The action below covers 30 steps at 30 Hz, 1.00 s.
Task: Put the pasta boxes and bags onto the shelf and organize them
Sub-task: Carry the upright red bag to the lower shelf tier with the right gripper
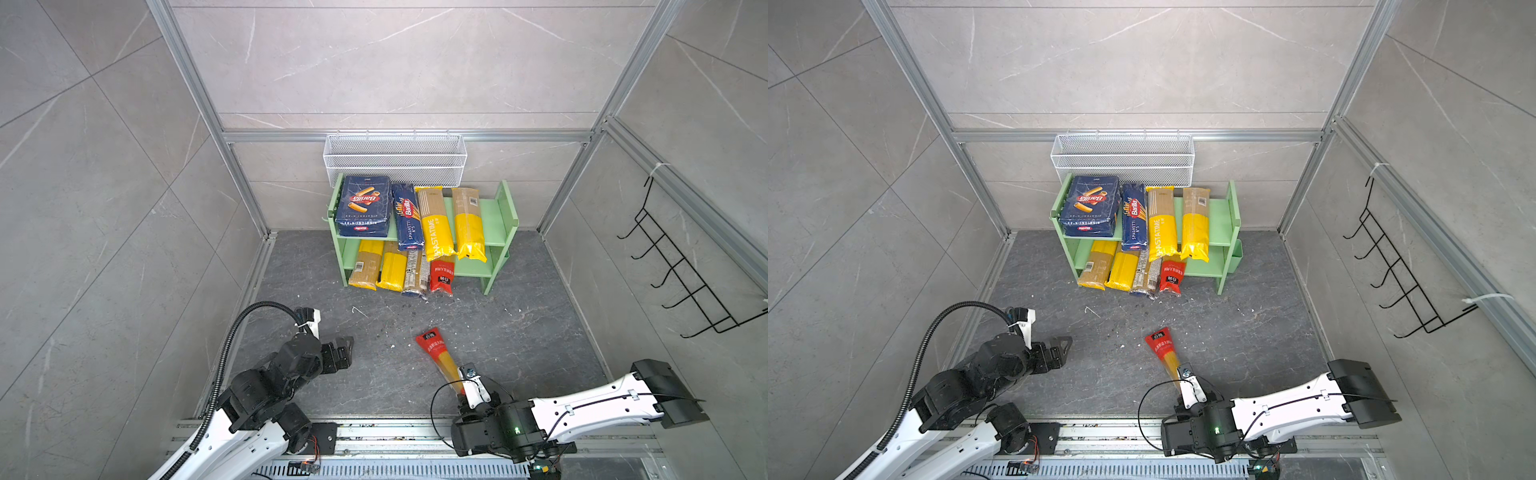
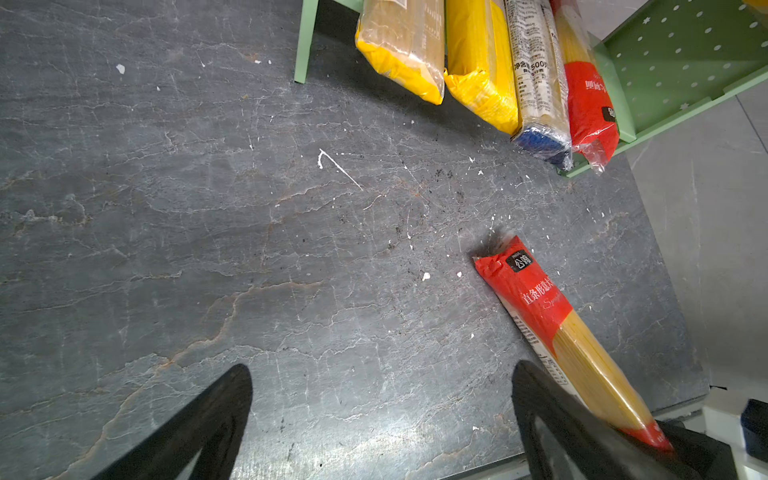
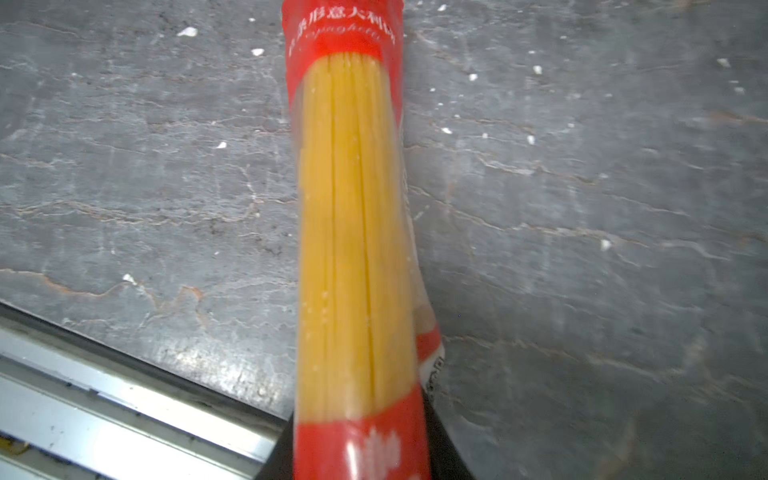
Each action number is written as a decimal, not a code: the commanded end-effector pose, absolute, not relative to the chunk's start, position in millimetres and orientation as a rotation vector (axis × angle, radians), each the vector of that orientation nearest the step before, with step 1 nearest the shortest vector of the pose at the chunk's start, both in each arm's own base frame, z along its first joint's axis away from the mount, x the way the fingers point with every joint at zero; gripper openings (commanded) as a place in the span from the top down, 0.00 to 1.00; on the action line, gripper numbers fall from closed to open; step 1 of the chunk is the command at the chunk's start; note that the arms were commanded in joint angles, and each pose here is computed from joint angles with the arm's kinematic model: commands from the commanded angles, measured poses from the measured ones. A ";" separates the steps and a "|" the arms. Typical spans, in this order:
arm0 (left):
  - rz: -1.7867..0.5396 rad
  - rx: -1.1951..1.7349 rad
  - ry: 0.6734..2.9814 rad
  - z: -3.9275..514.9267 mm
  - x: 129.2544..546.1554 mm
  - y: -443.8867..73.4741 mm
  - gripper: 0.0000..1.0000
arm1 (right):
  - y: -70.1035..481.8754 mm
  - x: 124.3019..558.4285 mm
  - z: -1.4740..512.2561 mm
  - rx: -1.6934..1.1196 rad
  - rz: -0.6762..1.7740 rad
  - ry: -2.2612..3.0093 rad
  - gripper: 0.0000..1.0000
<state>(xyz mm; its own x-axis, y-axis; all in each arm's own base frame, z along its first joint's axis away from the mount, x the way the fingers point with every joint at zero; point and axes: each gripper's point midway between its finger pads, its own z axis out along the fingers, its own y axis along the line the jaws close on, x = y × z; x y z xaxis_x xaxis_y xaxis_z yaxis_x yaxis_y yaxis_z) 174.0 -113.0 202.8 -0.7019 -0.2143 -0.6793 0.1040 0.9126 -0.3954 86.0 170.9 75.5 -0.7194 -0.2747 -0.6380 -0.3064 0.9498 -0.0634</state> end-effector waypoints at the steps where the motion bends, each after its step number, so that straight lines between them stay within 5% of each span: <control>1: -0.548 -0.041 2.216 227.7 180.6 -117.6 0.01 | 150.2 106.9 125.7 -0.240 -0.045 2.240 1.00; 13: -0.556 0.025 2.240 229.0 191.5 -138.2 0.00 | 105.9 119.0 199.4 -0.033 -0.149 2.103 1.00; 30: -0.639 0.103 2.241 234.5 195.3 -162.4 0.00 | 112.5 137.8 227.1 0.053 -0.078 2.008 1.00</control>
<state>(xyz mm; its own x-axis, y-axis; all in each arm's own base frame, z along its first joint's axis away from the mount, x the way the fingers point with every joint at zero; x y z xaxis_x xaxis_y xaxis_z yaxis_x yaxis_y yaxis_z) 193.0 -151.6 217.3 -0.7136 -0.1363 -0.6872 0.2093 0.8946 -0.3947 118.3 128.6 186.5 -0.5663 0.1118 -0.8166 0.1068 0.9924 0.0618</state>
